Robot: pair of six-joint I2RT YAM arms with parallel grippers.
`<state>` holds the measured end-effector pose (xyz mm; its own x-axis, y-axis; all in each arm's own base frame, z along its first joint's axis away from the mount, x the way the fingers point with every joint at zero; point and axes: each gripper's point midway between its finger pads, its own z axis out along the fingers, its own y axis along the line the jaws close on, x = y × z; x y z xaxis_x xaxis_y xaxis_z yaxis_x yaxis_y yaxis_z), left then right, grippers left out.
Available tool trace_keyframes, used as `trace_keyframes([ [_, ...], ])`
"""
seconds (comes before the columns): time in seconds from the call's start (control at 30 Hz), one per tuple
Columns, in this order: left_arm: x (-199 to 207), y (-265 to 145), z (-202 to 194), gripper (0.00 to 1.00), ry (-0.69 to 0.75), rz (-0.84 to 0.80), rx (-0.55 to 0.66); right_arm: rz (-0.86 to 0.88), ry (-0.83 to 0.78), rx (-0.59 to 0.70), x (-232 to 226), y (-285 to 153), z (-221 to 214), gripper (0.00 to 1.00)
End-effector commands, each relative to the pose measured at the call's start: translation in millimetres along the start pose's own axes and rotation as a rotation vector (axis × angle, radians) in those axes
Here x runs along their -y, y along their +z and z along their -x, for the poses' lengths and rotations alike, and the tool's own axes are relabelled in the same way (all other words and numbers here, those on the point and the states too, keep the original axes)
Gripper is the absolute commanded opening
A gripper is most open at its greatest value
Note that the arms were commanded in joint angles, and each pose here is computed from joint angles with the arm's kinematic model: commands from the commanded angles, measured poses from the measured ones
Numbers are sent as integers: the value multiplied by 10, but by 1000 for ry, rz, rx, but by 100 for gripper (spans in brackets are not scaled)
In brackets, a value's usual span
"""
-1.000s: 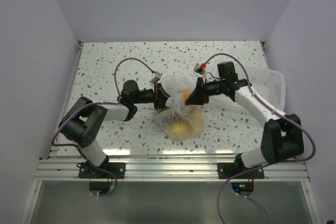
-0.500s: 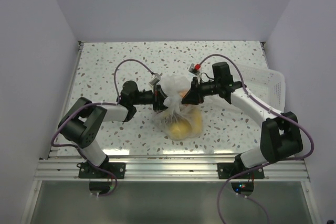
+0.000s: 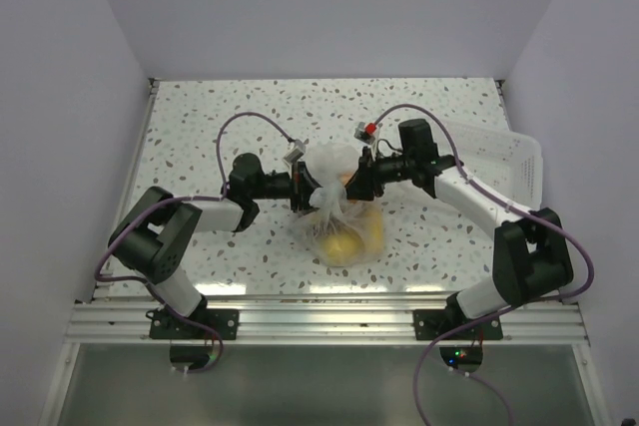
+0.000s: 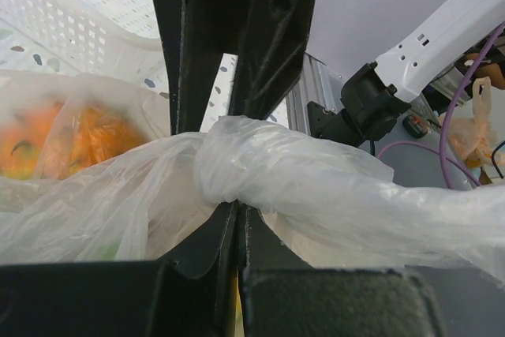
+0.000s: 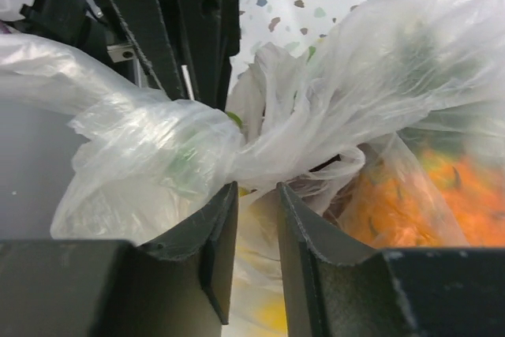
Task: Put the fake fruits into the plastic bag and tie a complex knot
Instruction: Tie the plastic bag at the center of the board.
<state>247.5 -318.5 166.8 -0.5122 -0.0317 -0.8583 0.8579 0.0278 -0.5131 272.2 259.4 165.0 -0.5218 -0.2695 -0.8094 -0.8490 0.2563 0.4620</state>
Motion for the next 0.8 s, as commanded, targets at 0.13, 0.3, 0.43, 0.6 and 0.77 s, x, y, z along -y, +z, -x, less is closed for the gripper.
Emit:
trace_keyframes([
  [0.13, 4, 43, 42, 0, 57, -12, 10, 191, -54, 53, -380, -12, 211, 47],
  [0.3, 2, 160, 117, 0, 55, -44, 33, 244, -60, 40, -514, 39, 206, 60],
  [0.43, 35, 232, 131, 0, 62, -87, 43, 238, -50, 37, -496, 88, 213, 73],
  [0.6, 172, 304, 163, 0, 42, -146, 73, 223, -59, 54, -438, 168, 278, 78],
  [0.77, 216, 351, 261, 0, 53, -163, 120, 214, -40, 82, -369, 235, 375, 78],
])
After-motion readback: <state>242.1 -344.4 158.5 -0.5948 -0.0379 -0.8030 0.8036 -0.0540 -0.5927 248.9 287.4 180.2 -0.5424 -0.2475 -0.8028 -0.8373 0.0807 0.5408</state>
